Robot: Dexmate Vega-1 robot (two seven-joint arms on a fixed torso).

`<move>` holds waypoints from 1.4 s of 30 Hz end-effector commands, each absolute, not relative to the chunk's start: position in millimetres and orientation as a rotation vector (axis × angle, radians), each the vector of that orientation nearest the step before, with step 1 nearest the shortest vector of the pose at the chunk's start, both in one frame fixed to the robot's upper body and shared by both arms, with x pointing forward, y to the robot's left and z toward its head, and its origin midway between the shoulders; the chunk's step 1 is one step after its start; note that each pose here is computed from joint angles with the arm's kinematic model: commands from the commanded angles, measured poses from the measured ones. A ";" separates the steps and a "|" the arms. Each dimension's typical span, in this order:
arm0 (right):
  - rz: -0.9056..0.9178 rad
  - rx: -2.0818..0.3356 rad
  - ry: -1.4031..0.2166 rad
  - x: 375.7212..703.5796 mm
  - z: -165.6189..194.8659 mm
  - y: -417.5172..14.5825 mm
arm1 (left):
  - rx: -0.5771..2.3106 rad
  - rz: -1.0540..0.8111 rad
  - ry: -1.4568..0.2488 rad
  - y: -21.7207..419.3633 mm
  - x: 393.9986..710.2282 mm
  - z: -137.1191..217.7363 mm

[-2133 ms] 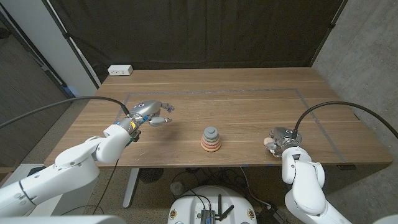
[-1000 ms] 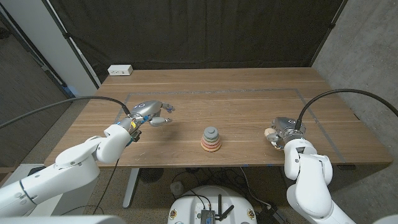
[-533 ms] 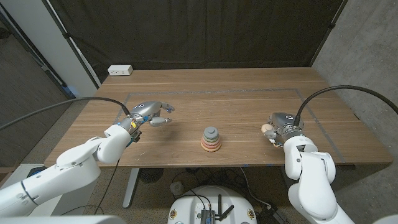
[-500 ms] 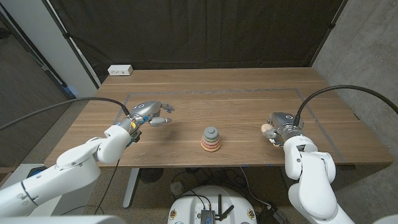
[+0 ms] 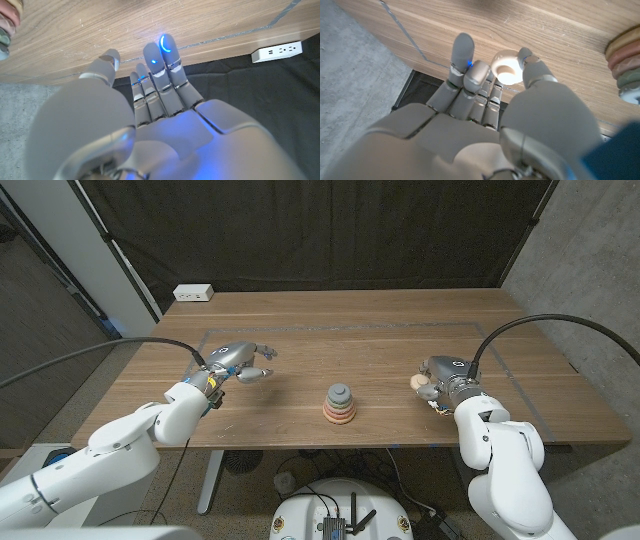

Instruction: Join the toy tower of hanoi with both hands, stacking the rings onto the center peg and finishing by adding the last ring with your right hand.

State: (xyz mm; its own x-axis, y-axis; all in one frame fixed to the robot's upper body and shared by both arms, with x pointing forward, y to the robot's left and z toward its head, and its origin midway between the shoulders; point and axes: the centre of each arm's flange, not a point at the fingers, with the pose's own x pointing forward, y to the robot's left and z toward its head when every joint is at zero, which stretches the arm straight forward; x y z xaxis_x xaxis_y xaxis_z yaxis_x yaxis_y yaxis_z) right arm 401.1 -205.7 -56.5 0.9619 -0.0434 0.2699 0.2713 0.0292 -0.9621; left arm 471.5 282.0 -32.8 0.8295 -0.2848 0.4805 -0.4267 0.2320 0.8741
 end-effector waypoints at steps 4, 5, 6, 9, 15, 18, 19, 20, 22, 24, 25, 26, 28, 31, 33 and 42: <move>-0.148 -1.503 -0.307 396.6 -49.2 -196.0 | 1.348 0.145 -0.636 287.7 470.8 -35.0; -0.144 -1.509 -0.314 396.3 -48.5 -194.6 | 1.350 0.145 -0.635 287.8 470.5 -35.2; -0.139 -1.514 -0.322 396.1 -47.7 -193.1 | 1.351 0.146 -0.634 287.9 470.3 -35.4; -0.124 -1.529 -0.344 395.5 -45.2 -188.5 | 1.349 0.146 -0.633 287.9 468.9 -36.3; -0.088 -1.560 -0.395 394.4 -39.8 -178.1 | 1.337 0.166 -0.624 290.1 465.6 -38.2; -0.070 -1.568 -0.420 394.3 -38.1 -172.3 | 1.334 0.166 -0.633 288.9 464.0 -39.1; -0.065 -1.570 -0.430 394.2 -37.7 -170.1 | 1.335 0.165 -0.636 287.9 463.6 -39.3; -0.061 -1.571 -0.440 394.0 -37.4 -168.0 | 1.334 0.162 -0.638 287.3 463.4 -39.6; -0.049 -1.576 -0.458 393.3 -36.9 -163.9 | 1.330 0.162 -0.639 287.0 463.1 -40.0; -0.038 -1.582 -0.471 392.3 -36.6 -160.6 | 1.329 0.162 -0.639 287.2 462.6 -40.3; -0.034 -1.585 -0.476 391.8 -36.3 -159.4 | 1.330 0.163 -0.638 287.4 462.3 -40.6; -0.032 -1.588 -0.479 391.2 -35.9 -158.2 | 1.329 0.164 -0.638 287.6 461.8 -40.8; -0.027 -1.596 -0.489 389.8 -34.8 -156.5 | 1.331 0.161 -0.637 287.6 461.1 -41.1; -0.023 -1.605 -0.504 387.7 -32.7 -154.1 | 1.334 0.155 -0.638 286.7 460.0 -41.7; -0.019 -1.610 -0.513 386.8 -31.3 -152.2 | 1.338 0.152 -0.640 285.5 459.1 -42.0; 0.012 -1.624 -0.559 388.5 -25.9 -137.8 | 1.340 0.149 -0.641 284.6 458.9 -42.2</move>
